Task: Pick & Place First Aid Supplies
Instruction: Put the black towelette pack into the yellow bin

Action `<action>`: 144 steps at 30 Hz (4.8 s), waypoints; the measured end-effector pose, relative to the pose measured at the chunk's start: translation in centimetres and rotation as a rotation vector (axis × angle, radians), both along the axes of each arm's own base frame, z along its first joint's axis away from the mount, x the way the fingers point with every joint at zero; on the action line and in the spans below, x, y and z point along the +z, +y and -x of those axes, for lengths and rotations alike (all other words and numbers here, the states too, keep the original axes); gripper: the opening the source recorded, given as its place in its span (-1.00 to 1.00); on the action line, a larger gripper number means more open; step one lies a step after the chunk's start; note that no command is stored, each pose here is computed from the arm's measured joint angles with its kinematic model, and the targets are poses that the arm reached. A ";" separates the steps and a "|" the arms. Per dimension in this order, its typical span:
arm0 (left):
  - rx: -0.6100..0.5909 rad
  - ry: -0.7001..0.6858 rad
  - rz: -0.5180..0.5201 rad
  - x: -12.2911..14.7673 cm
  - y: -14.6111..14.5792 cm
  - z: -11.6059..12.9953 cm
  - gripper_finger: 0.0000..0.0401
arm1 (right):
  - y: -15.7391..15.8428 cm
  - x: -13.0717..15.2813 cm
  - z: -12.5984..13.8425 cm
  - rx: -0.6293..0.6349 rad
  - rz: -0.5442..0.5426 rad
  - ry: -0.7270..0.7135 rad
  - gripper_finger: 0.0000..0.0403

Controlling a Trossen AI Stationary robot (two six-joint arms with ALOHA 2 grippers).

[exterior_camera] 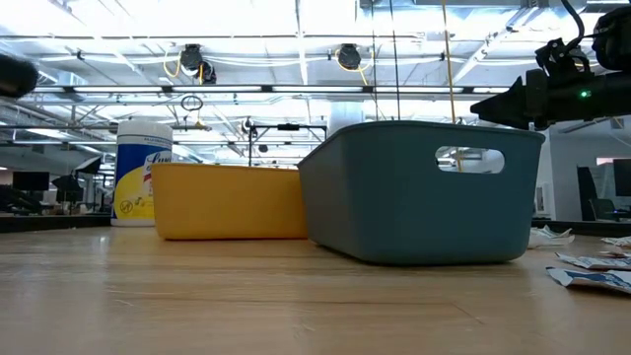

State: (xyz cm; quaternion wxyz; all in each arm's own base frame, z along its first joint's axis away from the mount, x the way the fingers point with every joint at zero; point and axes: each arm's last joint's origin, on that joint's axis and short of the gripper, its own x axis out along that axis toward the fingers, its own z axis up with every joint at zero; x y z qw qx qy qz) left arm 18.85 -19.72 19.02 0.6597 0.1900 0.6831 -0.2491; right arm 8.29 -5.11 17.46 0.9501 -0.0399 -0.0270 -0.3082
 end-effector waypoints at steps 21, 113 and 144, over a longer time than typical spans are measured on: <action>0.506 -0.001 0.132 5.2 8.1 -2.9 -0.97 | 0.0 0.0 0.0 0.000 0.000 0.000 0.60; 0.595 0.127 -0.010 8.2 16.4 -6.1 -0.05 | 0.0 0.0 0.0 0.000 -0.001 0.001 0.60; 0.386 0.271 -0.111 2.2 0.8 3.1 -0.05 | 0.0 0.0 0.0 -0.001 -0.001 0.001 0.60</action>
